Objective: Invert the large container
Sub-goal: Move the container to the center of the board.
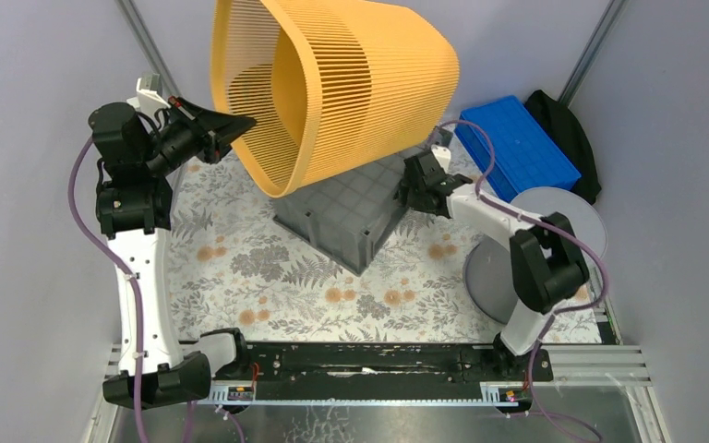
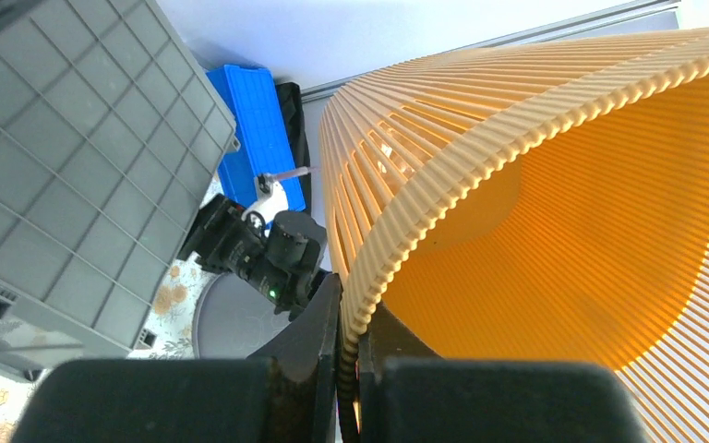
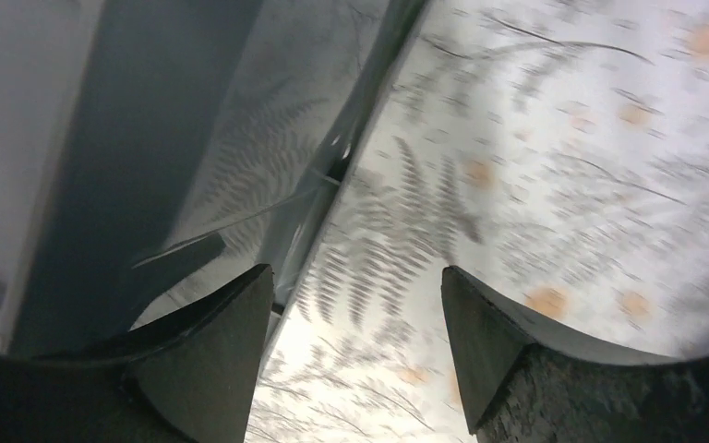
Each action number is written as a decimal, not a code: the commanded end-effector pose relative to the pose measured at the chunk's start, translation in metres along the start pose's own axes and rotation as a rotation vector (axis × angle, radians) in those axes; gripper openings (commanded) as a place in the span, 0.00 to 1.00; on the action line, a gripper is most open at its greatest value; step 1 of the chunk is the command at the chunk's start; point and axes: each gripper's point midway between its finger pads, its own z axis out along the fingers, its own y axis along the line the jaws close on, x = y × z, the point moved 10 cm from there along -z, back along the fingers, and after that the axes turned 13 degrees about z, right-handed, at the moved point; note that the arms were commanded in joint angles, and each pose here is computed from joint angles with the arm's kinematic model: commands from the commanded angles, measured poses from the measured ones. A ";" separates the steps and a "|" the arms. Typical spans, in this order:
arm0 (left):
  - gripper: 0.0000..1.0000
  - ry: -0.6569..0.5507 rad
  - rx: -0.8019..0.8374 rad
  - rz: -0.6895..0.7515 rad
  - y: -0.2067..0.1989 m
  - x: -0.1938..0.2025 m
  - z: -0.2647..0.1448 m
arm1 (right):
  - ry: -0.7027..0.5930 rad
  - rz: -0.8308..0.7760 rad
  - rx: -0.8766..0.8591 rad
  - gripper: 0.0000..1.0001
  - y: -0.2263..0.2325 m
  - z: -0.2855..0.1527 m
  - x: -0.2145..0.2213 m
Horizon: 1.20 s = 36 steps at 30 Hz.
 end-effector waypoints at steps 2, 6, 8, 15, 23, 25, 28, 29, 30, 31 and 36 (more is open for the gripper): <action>0.00 -0.043 0.105 0.070 -0.018 -0.003 -0.008 | 0.003 0.060 -0.339 0.74 0.062 0.012 -0.017; 0.00 -0.041 0.104 0.069 -0.015 -0.002 -0.006 | 0.051 0.057 -0.514 0.74 0.092 0.024 -0.017; 0.00 -0.039 0.102 0.067 -0.012 -0.001 -0.006 | 0.073 0.033 -0.590 0.74 0.112 0.027 -0.015; 0.00 -0.032 0.092 0.059 -0.004 0.001 -0.003 | 0.187 -0.183 -0.853 0.74 0.204 0.016 0.016; 0.00 -0.033 0.076 0.091 -0.010 -0.004 -0.004 | 0.155 -0.139 -0.619 0.77 0.161 -0.003 0.018; 0.00 -0.035 0.069 0.110 -0.013 -0.005 -0.006 | 0.162 -0.141 -0.589 0.78 0.131 -0.021 0.022; 0.00 -0.018 0.046 0.133 -0.012 -0.005 -0.007 | 0.217 -0.166 -0.601 0.78 0.094 -0.054 0.032; 0.00 -0.008 0.037 0.138 -0.011 -0.003 -0.007 | 0.242 -0.175 -0.628 0.78 0.083 -0.067 0.038; 0.00 -0.006 0.020 0.148 -0.010 -0.003 -0.008 | 0.264 -0.192 -0.657 0.78 0.073 -0.082 0.043; 0.00 -0.001 -0.007 0.166 -0.009 -0.001 -0.010 | 0.293 -0.213 -0.670 0.78 0.063 -0.096 0.050; 0.00 0.032 -0.230 0.216 0.018 0.018 -0.019 | 0.331 -0.276 -0.825 0.78 0.014 -0.178 0.074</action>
